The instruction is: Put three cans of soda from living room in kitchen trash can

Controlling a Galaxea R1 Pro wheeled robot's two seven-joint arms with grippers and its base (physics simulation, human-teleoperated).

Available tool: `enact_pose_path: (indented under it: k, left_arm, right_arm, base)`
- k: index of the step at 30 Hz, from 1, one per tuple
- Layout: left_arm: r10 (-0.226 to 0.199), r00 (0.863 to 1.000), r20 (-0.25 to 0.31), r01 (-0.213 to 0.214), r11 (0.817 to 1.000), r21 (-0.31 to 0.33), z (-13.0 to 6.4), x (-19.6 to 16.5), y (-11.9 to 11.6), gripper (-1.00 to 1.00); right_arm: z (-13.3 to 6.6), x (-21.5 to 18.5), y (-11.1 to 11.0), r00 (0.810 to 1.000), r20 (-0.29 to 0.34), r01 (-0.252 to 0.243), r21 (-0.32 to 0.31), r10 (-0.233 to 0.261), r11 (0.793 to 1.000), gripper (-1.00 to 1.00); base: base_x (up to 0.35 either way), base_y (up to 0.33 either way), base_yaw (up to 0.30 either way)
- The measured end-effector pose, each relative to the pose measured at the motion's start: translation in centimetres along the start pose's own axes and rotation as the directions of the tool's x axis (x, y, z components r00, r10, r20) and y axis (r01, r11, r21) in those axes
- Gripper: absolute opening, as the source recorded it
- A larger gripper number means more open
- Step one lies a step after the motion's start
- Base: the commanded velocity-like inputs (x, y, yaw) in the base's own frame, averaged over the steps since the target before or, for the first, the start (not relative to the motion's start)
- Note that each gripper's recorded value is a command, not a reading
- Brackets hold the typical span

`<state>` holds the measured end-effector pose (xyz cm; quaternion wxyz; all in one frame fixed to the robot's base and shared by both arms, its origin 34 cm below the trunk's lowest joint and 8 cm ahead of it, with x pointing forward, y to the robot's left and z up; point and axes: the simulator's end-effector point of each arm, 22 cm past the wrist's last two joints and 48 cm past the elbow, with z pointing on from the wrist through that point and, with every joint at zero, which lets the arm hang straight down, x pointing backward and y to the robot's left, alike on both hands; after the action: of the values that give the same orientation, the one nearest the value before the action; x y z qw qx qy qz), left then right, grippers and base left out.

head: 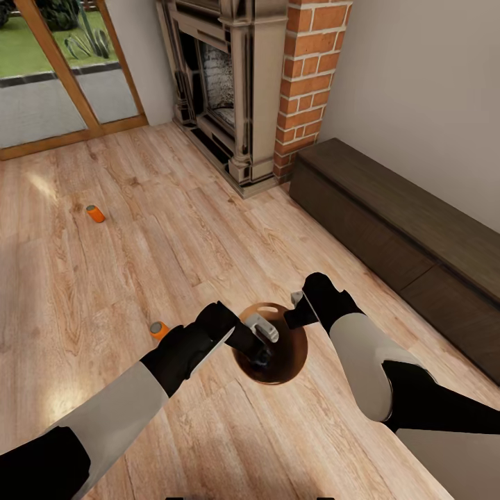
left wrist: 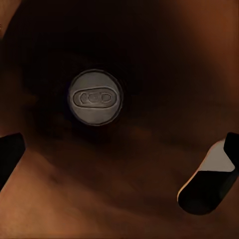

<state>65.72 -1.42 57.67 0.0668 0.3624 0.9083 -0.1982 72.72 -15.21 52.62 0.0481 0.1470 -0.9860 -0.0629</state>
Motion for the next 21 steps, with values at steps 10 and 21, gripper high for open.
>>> enact_pose_path:
  k: [10,21]
  left_arm:
    - [0.054,0.991,0.123,-0.058,0.998,0.028,-3.2,-0.8,-1.6,1.0]
    - [-0.199,0.88,0.431,0.227,0.974,-0.014,-20.7,5.1,16.5,1.0]
  right_arm:
    - [0.0,0.0,-0.1,1.0,-0.001,0.001,0.003,-0.001,1.0,-1.0]
    - [0.0,0.0,-0.1,1.0,-0.001,0.0,0.006,0.0,1.0,-1.0]
  base:
    - [0.0,0.0,0.0]
    - [0.0,0.0,0.0]
